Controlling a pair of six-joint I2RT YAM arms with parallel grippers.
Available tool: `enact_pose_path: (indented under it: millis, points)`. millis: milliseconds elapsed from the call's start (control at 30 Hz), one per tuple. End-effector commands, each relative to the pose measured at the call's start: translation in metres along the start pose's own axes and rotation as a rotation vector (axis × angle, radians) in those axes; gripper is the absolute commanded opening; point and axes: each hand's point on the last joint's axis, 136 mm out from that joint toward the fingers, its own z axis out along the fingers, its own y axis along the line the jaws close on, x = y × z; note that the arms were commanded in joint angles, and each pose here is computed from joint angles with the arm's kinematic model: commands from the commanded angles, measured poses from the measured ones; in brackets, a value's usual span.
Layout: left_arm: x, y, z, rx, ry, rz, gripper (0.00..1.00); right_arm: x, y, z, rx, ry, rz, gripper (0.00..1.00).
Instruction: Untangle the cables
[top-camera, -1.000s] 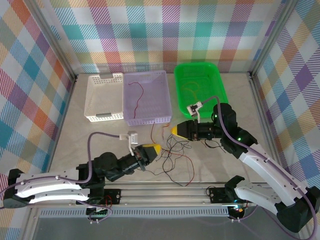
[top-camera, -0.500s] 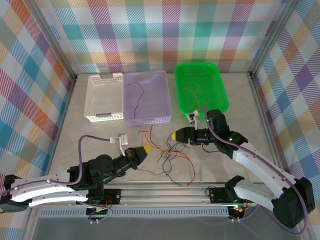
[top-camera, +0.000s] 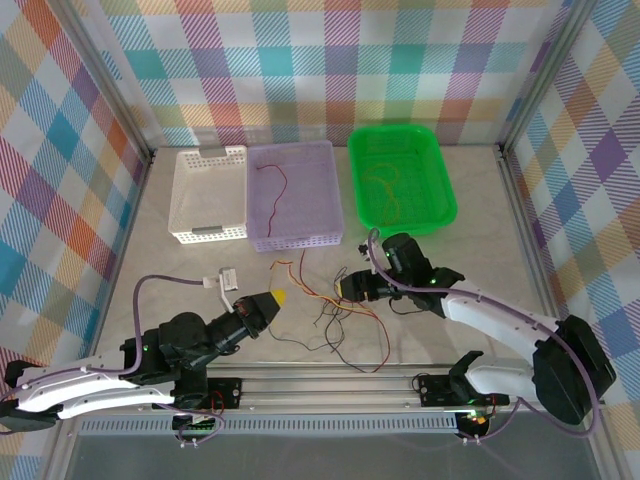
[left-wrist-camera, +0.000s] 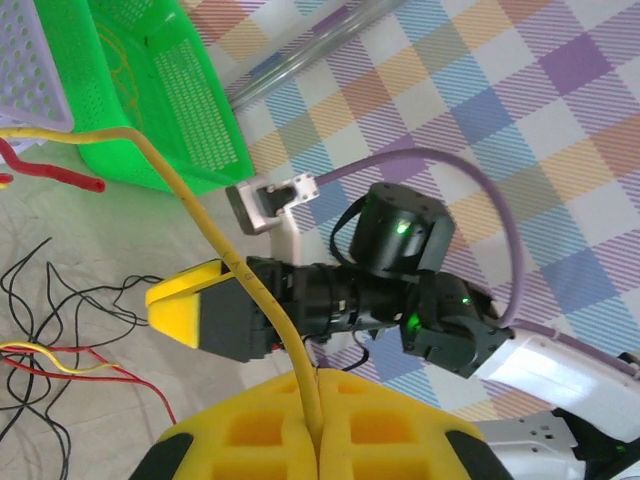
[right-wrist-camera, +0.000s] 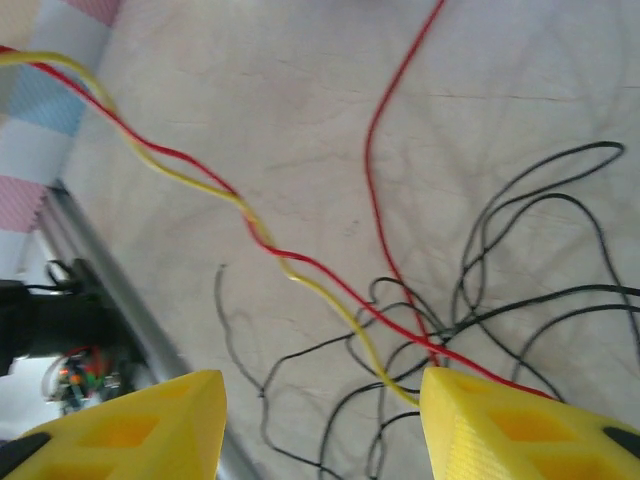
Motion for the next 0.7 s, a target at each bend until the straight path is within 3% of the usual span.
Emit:
enact_pose_path:
  millis: [0, 233, 433, 667]
  points:
    - [-0.004, 0.009, -0.002, -0.026, -0.028, -0.010, 0.00, 0.014, 0.003, 0.010, 0.017, 0.021, -0.096, 0.54]
    - [-0.009, 0.011, -0.002, -0.039, -0.047, -0.032, 0.00, 0.028, 0.036, 0.029, -0.034, 0.049, -0.257, 0.53]
    - [-0.007, 0.012, 0.000, -0.043, -0.045, -0.034, 0.00, 0.015, 0.017, 0.043, 0.117, 0.013, -0.303, 0.51]
    - [-0.008, 0.010, 0.000, -0.042, -0.046, -0.031, 0.00, 0.016, 0.005, 0.067, 0.214, 0.060, -0.362, 0.46]
